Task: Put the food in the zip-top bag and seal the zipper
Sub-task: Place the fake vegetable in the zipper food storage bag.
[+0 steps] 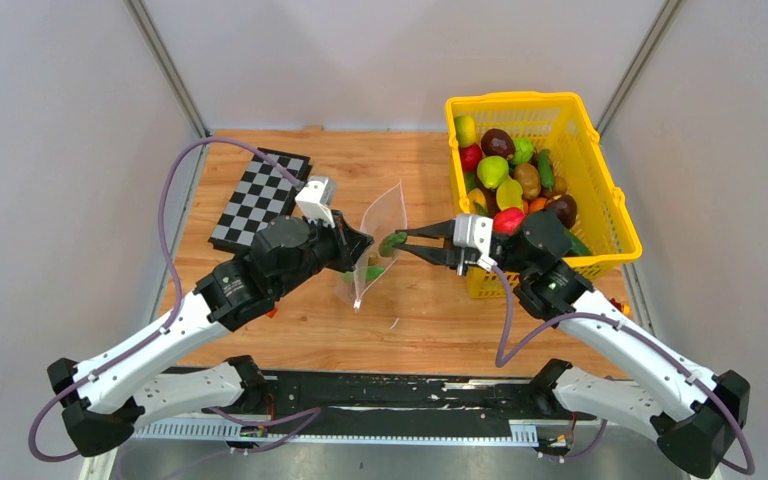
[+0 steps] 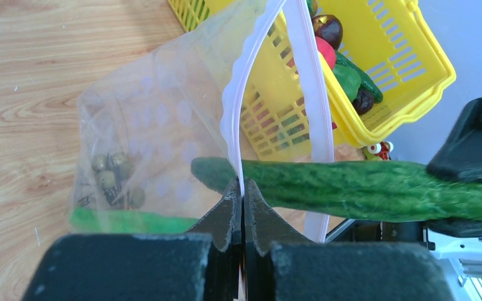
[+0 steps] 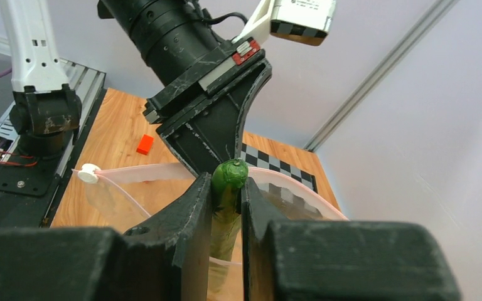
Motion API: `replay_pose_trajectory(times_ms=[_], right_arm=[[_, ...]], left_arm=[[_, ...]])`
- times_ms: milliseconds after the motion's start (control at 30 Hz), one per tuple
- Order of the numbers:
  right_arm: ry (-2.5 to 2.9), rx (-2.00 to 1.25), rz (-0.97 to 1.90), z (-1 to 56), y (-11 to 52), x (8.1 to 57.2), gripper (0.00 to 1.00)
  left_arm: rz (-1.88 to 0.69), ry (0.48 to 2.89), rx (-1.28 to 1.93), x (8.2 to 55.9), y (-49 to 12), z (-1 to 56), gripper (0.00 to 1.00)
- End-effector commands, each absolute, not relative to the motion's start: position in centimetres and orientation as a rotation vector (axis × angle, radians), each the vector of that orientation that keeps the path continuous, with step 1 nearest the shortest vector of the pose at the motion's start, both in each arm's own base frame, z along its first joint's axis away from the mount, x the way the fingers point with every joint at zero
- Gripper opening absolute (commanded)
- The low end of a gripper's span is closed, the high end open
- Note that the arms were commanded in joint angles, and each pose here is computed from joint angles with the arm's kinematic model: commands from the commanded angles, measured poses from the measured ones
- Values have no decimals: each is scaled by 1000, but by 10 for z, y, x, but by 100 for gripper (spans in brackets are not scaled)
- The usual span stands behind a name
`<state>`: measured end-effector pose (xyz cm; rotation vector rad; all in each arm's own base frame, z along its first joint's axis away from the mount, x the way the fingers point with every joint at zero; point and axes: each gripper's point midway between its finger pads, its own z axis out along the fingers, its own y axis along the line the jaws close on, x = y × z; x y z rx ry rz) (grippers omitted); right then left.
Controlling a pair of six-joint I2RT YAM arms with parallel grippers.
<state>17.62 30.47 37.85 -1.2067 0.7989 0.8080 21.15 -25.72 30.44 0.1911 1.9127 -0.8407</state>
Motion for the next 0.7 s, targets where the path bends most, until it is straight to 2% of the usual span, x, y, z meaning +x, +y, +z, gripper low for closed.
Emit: replay_pose_trajectory(times_ms=[0, 100, 200, 233, 333, 467, 667], right_arm=[[734, -1277, 812, 372, 313, 172, 6], [785, -1316, 755, 361, 316, 182, 12], [823, -1322, 704, 356, 314, 189, 30], [819, -1331, 701, 356, 313, 187, 32], [784, -1374, 743, 356, 310, 172, 51], [756, -1408, 811, 358, 311, 157, 56], [738, -1375, 814, 372, 304, 151, 55]], left_arm=[[-859, 1863, 160, 212, -253, 318, 0], [-858, 1861, 152, 212, -252, 319, 0], [-859, 1857, 148, 212, -251, 320, 0], [-856, 1857, 146, 212, -250, 319, 0], [-846, 1859, 142, 213, -249, 318, 0], [-837, 1860, 134, 214, -247, 317, 0], [-830, 1862, 124, 215, -246, 316, 0]])
